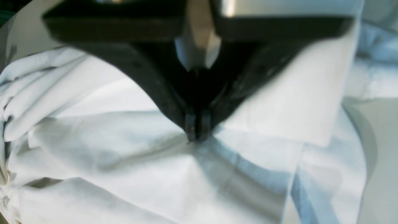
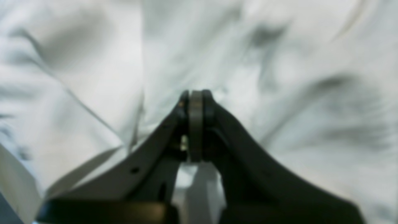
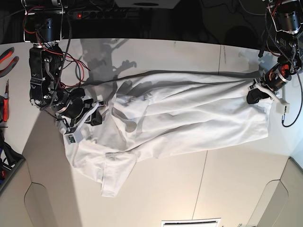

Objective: Layout the t-shirt on the table in an organized manner, then fold the t-shirt properly
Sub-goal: 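Pull the folded shirt edge apart with both grippers to straighten it, then release the right gripper and move it along the shirt edge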

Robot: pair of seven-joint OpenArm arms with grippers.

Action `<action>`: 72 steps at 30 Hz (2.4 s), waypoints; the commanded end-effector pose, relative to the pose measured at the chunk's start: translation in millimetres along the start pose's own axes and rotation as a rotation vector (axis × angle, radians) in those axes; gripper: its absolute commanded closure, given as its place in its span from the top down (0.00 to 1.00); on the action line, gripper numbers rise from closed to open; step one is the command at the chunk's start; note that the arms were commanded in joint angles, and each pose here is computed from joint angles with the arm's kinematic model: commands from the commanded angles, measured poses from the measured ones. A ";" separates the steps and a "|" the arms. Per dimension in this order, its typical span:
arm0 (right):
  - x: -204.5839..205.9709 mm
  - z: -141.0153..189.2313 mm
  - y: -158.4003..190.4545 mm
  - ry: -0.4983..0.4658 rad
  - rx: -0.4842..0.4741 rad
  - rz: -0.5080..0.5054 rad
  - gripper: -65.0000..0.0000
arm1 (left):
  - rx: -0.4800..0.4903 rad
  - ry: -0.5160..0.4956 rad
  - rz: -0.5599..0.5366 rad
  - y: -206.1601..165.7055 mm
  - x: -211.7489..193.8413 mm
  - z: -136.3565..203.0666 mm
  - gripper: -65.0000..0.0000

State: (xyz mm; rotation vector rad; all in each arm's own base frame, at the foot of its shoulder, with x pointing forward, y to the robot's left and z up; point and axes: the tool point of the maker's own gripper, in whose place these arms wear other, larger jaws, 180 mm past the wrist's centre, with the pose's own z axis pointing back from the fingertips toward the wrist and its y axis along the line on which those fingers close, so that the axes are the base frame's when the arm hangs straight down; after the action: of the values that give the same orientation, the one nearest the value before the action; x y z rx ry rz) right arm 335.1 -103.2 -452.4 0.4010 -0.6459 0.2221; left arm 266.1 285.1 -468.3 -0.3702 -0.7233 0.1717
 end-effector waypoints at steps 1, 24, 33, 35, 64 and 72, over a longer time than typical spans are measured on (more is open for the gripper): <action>6.8 -1.1 -1.5 -0.015 0.008 0.003 0.00 | 0.027 0.052 -0.027 7.0 -5.6 2.9 0.01; -73.3 101.7 -9.5 0.059 -0.064 -0.026 0.00 | -0.009 0.117 0.059 3.8 -35.0 11.9 0.01; -70.7 121.0 -33.6 0.040 -0.139 -0.057 0.00 | -0.005 0.174 0.086 6.3 -61.5 20.7 0.01; -66.7 120.1 -28.9 0.017 -0.112 -0.077 0.00 | -0.005 0.179 0.089 6.1 -64.5 21.3 0.01; -84.0 75.0 -0.2 0.066 0.024 -0.187 0.00 | -0.045 0.151 0.148 -1.3 -61.8 22.2 0.01; -45.7 81.0 5.2 -0.029 0.041 -0.144 0.00 | -0.081 0.005 0.114 -12.2 -10.4 27.9 0.02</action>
State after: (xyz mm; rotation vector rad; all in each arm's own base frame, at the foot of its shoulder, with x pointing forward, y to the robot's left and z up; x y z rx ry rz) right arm 243.8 -135.9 -432.3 0.4808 -0.5893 0.0857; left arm 234.6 269.8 -459.2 -0.5052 -0.6800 0.2603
